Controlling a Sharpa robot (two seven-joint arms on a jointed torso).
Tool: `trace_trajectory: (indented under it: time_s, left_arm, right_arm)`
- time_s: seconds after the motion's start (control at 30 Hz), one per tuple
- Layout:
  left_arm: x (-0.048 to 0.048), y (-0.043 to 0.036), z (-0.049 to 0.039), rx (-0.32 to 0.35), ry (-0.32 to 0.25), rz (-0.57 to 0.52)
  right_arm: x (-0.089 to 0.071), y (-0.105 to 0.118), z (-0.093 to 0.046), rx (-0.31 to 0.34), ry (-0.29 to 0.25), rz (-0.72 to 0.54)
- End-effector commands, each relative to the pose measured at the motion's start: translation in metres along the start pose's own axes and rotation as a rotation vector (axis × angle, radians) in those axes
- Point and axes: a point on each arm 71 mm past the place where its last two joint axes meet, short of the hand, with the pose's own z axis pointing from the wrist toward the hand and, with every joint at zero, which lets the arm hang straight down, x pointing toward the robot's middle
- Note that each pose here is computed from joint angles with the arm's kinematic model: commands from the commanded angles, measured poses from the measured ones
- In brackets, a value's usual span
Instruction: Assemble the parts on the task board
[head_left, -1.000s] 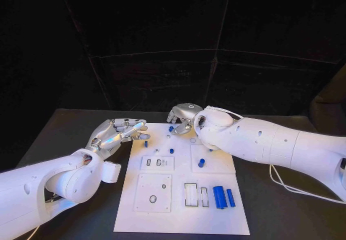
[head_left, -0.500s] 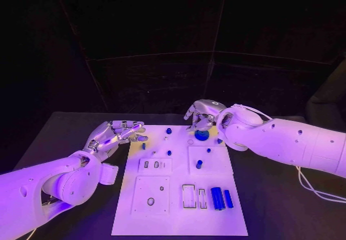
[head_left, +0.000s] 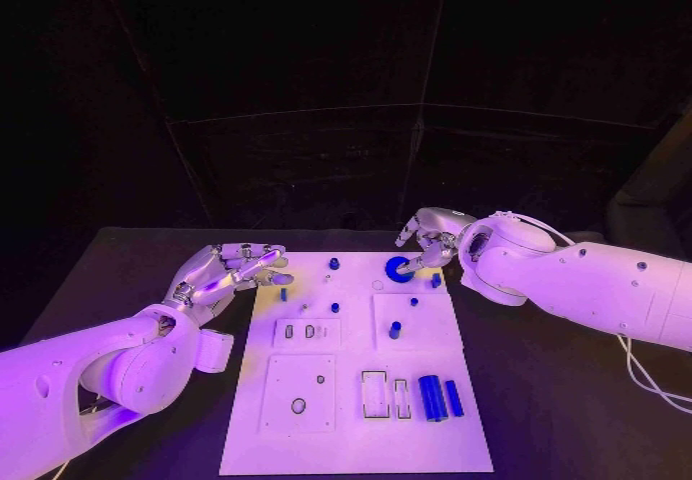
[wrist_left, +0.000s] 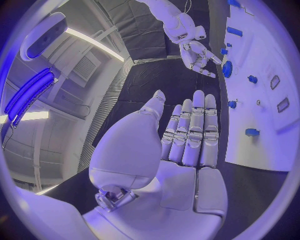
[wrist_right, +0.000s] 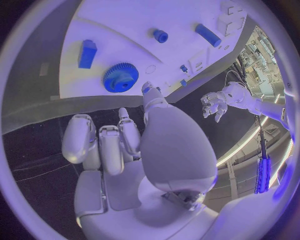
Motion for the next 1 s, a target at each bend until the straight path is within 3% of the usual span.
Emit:
trace_trajectory:
  time_s: [0.03, 0.43, 1.0]
  left_arm:
    - [0.0015, -0.0009, 0.0007, 0.006, 0.018, -0.005]
    - [0.0016, -0.0004, 0.0015, 0.005, 0.019, -0.005]
    - [0.0007, 0.0, 0.0016, 0.001, 0.017, -0.004]
  right_arm:
    - [0.004, -0.003, 0.001, 0.054, 0.071, -0.003]
    - [0.006, -0.004, 0.009, 0.079, 0.084, -0.021]
    - [0.009, -0.002, 0.01, 0.078, 0.108, -0.039]
